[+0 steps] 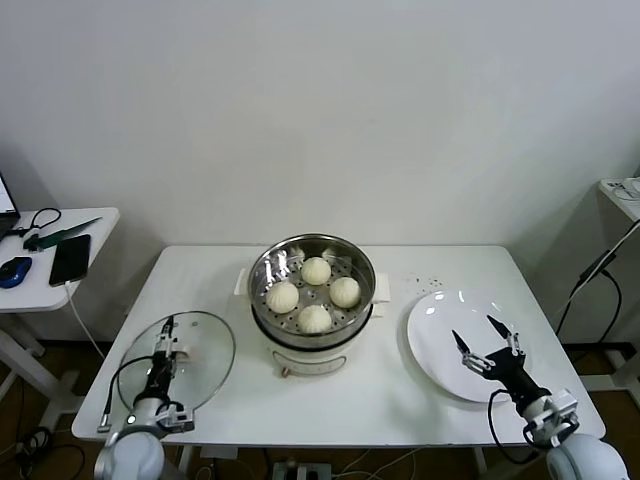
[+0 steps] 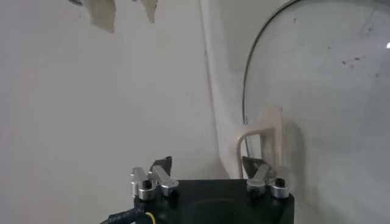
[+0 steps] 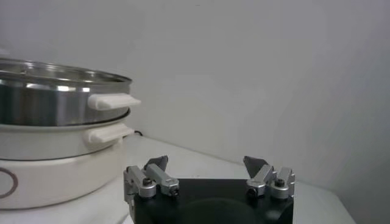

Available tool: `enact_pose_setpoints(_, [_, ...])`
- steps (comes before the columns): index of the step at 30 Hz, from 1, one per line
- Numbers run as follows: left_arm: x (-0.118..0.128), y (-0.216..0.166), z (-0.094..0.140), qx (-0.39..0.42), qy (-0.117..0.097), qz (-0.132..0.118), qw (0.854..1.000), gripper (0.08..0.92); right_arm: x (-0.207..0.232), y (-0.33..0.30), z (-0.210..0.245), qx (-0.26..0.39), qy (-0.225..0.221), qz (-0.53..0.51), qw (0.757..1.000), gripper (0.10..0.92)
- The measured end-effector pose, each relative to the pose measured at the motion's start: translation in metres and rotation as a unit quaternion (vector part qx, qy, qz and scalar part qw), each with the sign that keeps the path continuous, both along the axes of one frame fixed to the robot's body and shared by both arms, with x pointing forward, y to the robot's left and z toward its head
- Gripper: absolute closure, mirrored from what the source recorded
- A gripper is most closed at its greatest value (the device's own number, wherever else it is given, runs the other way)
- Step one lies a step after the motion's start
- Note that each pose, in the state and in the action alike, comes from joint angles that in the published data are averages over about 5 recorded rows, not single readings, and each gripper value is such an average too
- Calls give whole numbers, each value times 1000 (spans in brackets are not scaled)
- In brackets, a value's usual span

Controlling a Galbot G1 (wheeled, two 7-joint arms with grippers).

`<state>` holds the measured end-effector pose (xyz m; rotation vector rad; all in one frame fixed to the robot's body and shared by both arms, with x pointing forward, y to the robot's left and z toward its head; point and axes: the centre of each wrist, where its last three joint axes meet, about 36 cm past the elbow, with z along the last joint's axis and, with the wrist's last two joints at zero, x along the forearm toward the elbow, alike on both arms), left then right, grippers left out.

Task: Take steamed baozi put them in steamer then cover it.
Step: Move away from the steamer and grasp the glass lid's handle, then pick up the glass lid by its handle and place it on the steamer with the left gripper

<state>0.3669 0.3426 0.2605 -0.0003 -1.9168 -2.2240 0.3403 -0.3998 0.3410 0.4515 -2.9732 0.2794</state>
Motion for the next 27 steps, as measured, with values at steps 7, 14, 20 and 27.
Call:
enact_pose_setpoints(7, [2,5,-6,-5,5,-1,1000,480,-3,0,-4,-4,1,4,1000,200])
enact_pose_setpoints(14, [3,6,-10,-13,7,0,1000,688,-2,1,-7,-7,-2,6,1000,200])
enact_pose_setpoints(20, [2,5,-7,-19,1,-4,1000,834,-1,1,-9,-9,-2,8,1000,200])
enact_pose_setpoints(27, [-3,3,10,-23,-15,-5,1000,845,2,-2,-8,-12,-6,7,1000,200])
